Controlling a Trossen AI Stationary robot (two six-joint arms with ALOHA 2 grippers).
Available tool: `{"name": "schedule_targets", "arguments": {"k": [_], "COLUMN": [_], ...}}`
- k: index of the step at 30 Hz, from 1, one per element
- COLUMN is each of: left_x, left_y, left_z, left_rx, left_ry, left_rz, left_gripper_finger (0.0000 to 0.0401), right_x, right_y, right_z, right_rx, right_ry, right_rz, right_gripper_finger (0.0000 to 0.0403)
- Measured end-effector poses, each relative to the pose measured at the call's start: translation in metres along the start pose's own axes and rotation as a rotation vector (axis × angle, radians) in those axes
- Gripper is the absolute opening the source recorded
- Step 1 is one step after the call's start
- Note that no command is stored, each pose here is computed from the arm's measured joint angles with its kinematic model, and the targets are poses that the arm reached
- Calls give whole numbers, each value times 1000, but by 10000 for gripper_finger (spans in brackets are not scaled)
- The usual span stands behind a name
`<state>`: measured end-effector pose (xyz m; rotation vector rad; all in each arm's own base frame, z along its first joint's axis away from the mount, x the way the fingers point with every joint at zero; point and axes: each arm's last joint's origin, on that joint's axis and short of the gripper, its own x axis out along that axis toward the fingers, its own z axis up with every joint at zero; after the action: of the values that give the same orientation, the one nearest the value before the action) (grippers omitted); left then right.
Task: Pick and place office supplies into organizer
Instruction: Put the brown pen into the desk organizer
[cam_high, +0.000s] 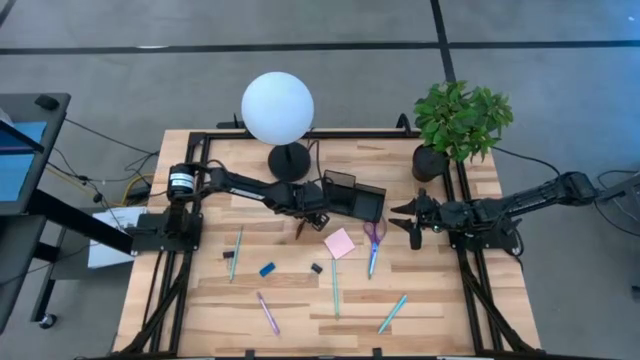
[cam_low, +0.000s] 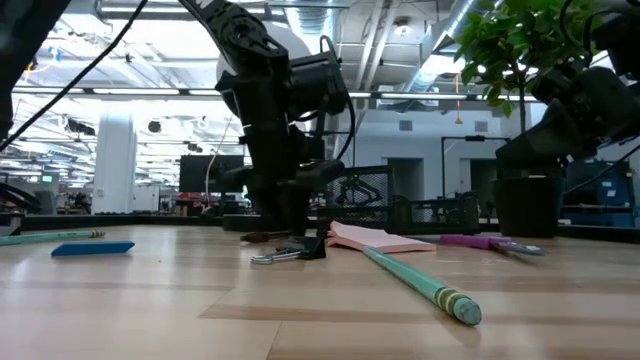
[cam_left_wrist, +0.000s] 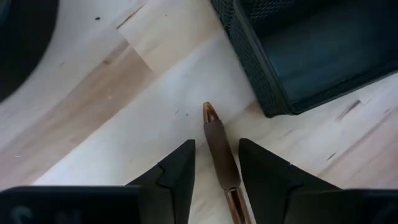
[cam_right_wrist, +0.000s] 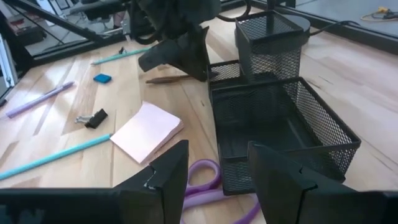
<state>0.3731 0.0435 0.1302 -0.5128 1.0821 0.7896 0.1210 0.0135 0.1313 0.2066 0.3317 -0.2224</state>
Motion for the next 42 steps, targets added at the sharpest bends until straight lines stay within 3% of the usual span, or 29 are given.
{"name": "schedule_targets", "arguments": {"k": [5,12,17,20,26,29,32,37,42], "left_x": [0,-1,-16,-42,-125,-172,-200,-215,-175], "left_y": [5,3,-8,-18,-21,-18,-16,-19,-16], "left_z": [-5,-10,-21,-26,-19,-8,6,30,53], "left_rx": [61,161,250,309,350,328,305,376,446], "left_ry": [45,40,58,44,-195,-467,-712,-1011,-1202], "left_rz": [62,89,100,85,72,43,-11,-232,-306], "left_gripper_finger": [100,16,14,13,12,12,12,11,11], "right_x": [0,0,0,0,0,0,0,0,0], "right_y": [0,0,0,0,0,0,0,0,0], "right_z": [0,0,-1,0,-1,-1,0,0,0], "right_rx": [0,8,27,27,34,34,34,34,34], "right_ry": [-1,-2,5,5,5,5,4,4,4], "right_rz": [0,-1,-3,-3,-3,-3,-3,-3,-3], "right_gripper_finger": [159,159,159,159,159,159,159,159,159]}}
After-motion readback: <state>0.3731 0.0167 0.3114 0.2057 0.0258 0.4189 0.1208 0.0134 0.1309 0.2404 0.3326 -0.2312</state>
